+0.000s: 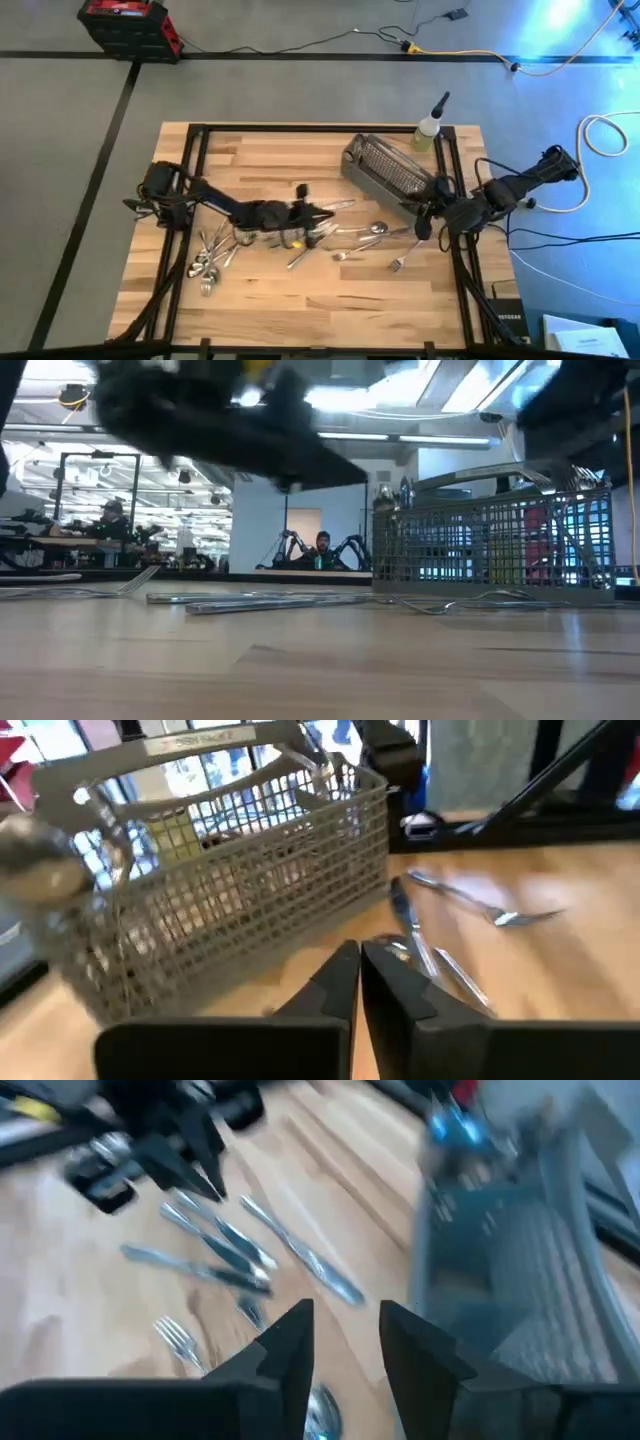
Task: Sort silverware
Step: Adjust the gray silverware organizer
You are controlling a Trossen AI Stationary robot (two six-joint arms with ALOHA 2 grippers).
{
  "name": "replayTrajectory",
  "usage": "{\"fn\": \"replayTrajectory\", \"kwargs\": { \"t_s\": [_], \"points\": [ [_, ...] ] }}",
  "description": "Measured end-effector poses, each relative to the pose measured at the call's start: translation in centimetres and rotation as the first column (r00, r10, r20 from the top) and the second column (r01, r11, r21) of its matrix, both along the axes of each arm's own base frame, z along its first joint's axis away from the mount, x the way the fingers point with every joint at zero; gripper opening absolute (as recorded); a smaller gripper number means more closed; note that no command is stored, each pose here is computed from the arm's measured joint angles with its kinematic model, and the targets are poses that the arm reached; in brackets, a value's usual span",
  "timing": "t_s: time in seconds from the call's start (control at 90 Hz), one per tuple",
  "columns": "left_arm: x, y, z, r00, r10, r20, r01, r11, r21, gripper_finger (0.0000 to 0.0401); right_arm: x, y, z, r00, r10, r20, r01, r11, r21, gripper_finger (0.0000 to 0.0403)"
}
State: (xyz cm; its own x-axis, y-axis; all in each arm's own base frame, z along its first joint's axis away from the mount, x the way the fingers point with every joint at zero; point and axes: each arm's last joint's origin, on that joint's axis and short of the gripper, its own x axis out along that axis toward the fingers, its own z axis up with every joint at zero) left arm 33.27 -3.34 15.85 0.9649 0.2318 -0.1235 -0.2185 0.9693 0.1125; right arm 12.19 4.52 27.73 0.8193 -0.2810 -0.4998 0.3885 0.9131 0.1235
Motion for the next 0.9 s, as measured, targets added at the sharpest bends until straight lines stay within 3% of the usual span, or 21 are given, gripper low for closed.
{"fn": "replayTrajectory", "kwargs": {
  "t_s": [0.144, 0.244, 0.433, 0.644, 0.767, 0.9],
  "points": [
    [-3.9, -1.2, -1.3, 0.992, 0.105, -0.070, -0.104, 0.994, 0.021, 0.0000, 1.8, 1.1, 1.7, 0.978, 0.153, 0.140, -0.139, 0.985, -0.105, 0.0099],
    [-6.3, -2.5, -0.3, 0.985, 0.165, -0.044, -0.162, 0.985, 0.051, 0.0000, 3.3, 2.1, 2.2, 0.946, 0.271, 0.180, -0.241, 0.955, -0.173, 0.0099],
    [-10.3, -4.1, 0.3, 0.950, 0.238, -0.203, -0.219, 0.969, 0.112, 0.0000, 6.7, 4.0, 0.4, 0.932, 0.351, 0.092, -0.314, 0.908, -0.277, 0.0099],
    [-13.2, -3.2, -0.6, 0.867, 0.322, -0.380, -0.376, 0.924, -0.075, 0.0000, 11.5, 5.4, -3.4, 0.935, 0.354, -0.016, -0.332, 0.859, -0.390, 0.0099],
    [-14.1, -3.5, -1.5, 0.828, 0.221, -0.515, -0.331, 0.935, -0.130, 0.0000, 13.8, 5.3, -5.4, 0.942, 0.334, -0.023, -0.316, 0.865, -0.390, 0.0099],
    [-14.8, -4.6, -1.7, 0.829, 0.177, -0.530, -0.312, 0.933, -0.177, 0.0000, 15.3, 4.8, -7.2, 0.946, 0.322, -0.030, -0.312, 0.886, -0.342, 0.0099]
  ]
}}
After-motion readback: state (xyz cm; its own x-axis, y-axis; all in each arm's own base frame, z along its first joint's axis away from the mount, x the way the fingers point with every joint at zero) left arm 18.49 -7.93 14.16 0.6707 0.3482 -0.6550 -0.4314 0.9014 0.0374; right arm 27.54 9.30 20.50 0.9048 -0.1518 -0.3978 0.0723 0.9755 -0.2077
